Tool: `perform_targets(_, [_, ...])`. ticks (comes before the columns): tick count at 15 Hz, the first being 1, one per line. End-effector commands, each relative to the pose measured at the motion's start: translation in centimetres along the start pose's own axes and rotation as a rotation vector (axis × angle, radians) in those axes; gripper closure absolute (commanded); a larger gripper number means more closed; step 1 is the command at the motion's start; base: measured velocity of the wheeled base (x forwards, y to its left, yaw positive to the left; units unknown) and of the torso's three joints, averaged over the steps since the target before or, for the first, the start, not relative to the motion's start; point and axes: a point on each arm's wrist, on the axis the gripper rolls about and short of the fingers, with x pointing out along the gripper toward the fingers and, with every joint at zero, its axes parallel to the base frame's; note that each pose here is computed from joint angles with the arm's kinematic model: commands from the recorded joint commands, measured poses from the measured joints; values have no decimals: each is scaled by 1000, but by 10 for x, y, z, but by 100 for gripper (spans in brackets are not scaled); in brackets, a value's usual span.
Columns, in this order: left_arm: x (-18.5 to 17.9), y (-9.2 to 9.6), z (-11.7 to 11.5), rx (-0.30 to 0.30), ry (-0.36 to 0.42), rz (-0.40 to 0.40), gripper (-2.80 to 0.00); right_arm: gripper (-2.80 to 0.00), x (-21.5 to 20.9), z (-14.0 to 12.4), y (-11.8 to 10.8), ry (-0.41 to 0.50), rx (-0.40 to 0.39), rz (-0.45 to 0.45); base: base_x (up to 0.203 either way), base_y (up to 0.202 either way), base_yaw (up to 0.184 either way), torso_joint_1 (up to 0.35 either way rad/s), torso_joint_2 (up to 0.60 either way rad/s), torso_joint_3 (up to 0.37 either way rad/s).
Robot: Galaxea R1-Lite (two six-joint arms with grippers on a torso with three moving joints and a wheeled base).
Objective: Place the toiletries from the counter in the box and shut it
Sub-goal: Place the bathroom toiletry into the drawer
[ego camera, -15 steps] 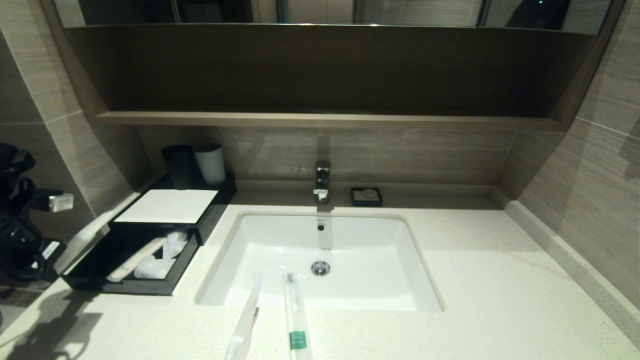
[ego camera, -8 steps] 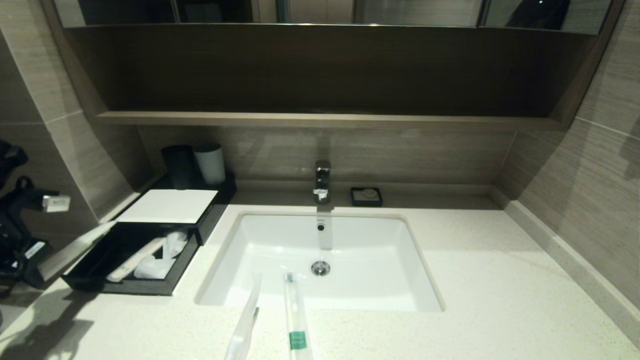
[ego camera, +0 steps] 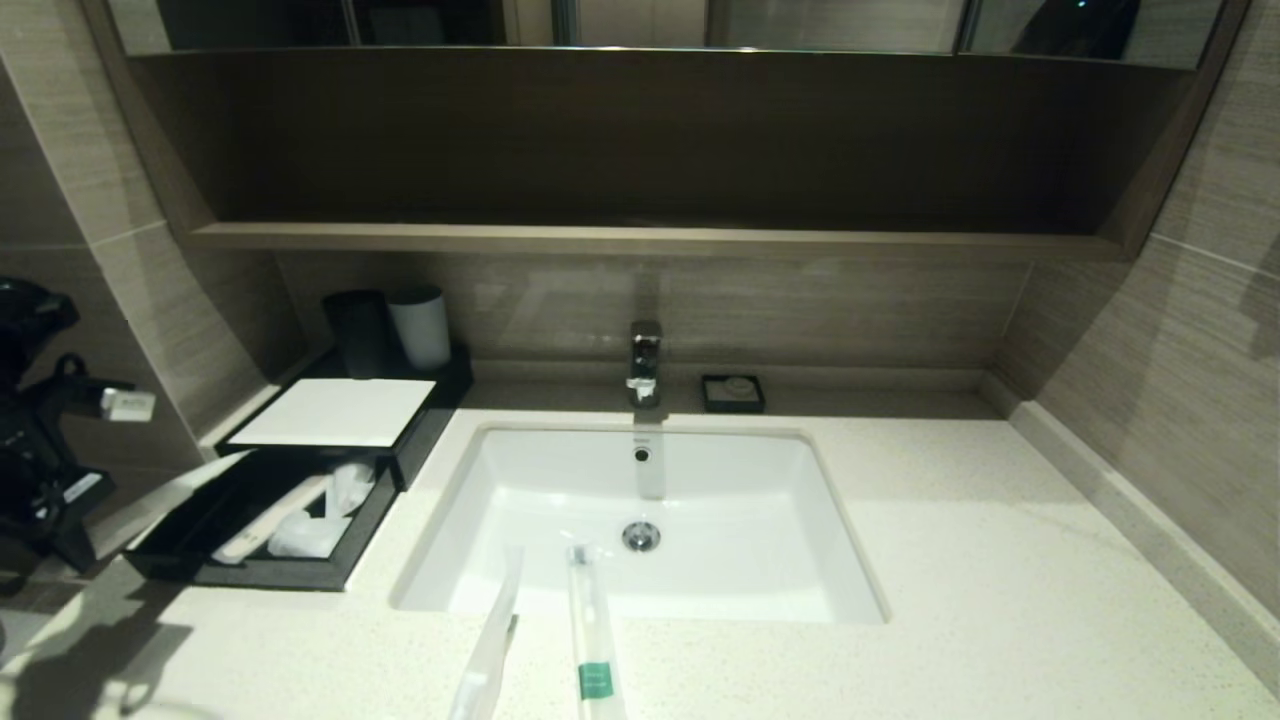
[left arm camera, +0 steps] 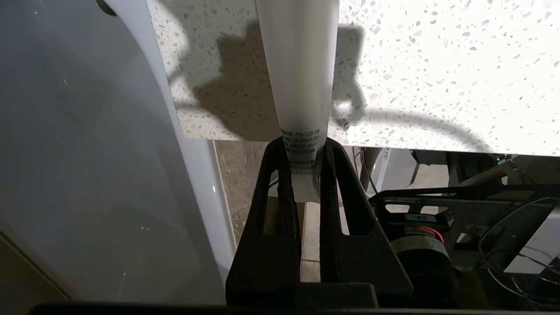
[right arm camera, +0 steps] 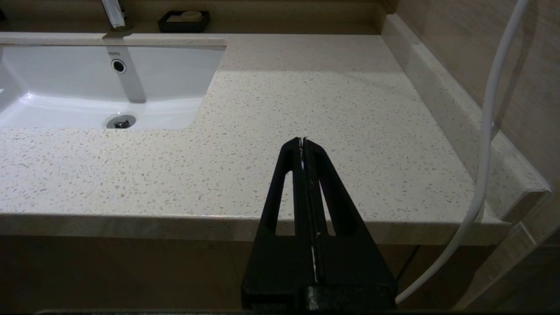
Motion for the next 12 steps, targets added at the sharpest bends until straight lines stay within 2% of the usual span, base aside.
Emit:
perform_targets(1, [13,6,11,3,34,-18,0,0,0,0,0,1,0,0,0,0,0,0,0,0])
perform_targets(5, [25,12,22,5,57,-32,0,0,0,0,0,1,0,0,0,0,0,0,0,0])
perform_targets(9, [31,16,32,3,47,-28,0,0,0,0,0,1,0,0,0,0,0,0,0,0])
perform_targets(12, [36,14,37,14,55,-36,0,0,0,0,0,1,0,0,0,0,0,0,0,0])
